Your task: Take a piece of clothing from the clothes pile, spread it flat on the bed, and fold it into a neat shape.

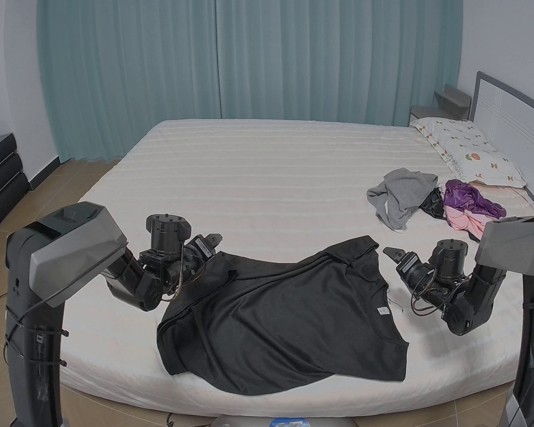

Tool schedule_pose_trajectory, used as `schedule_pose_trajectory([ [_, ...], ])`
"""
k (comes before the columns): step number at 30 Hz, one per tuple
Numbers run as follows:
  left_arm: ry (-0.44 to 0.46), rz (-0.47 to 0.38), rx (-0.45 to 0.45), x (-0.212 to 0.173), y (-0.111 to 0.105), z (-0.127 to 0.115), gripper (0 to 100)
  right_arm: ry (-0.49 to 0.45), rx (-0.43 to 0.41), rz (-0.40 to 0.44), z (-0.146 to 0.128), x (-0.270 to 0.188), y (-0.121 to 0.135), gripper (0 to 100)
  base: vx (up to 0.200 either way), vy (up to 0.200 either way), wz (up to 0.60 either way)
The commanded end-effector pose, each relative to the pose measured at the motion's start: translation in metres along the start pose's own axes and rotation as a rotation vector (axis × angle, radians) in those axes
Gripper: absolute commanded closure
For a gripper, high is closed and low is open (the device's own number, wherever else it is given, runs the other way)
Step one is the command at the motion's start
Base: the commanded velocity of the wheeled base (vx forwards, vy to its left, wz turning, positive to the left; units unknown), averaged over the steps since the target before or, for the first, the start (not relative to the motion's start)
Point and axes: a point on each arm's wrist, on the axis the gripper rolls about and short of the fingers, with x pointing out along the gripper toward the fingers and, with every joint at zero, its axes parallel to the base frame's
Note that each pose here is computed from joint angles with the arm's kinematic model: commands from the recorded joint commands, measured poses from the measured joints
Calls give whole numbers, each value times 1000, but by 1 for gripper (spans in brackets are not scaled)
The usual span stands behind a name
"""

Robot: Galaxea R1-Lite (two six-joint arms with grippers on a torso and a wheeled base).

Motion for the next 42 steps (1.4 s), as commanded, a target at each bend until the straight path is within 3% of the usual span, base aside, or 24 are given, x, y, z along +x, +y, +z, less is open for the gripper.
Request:
schedule_pose_trajectory([
  [1,52,45,15,36,14,-22,0,-13,27,-14,5,-11,-9,0,0,0,0],
  [11,34,48,58,58,2,-52,0,12,32,-43,-5,-14,-15,0,0,0,0],
  [19,46,57,127,64,4,-58,0,23,30,-43,-10,-13,-15,0,0,0,0],
  [20,49,60,131,65,4,-59,100,22,28,-44,-10,-13,-15,0,0,0,0],
  [29,-47,111,122,69,2,-39,100,29,22,-45,-13,-13,-14,0,0,0,0],
  [37,-116,118,88,59,3,0,100,29,21,-45,-13,-13,-14,0,0,0,0],
  [42,-102,125,91,55,-1,2,100,32,19,-45,-14,-13,-14,0,0,0,0],
])
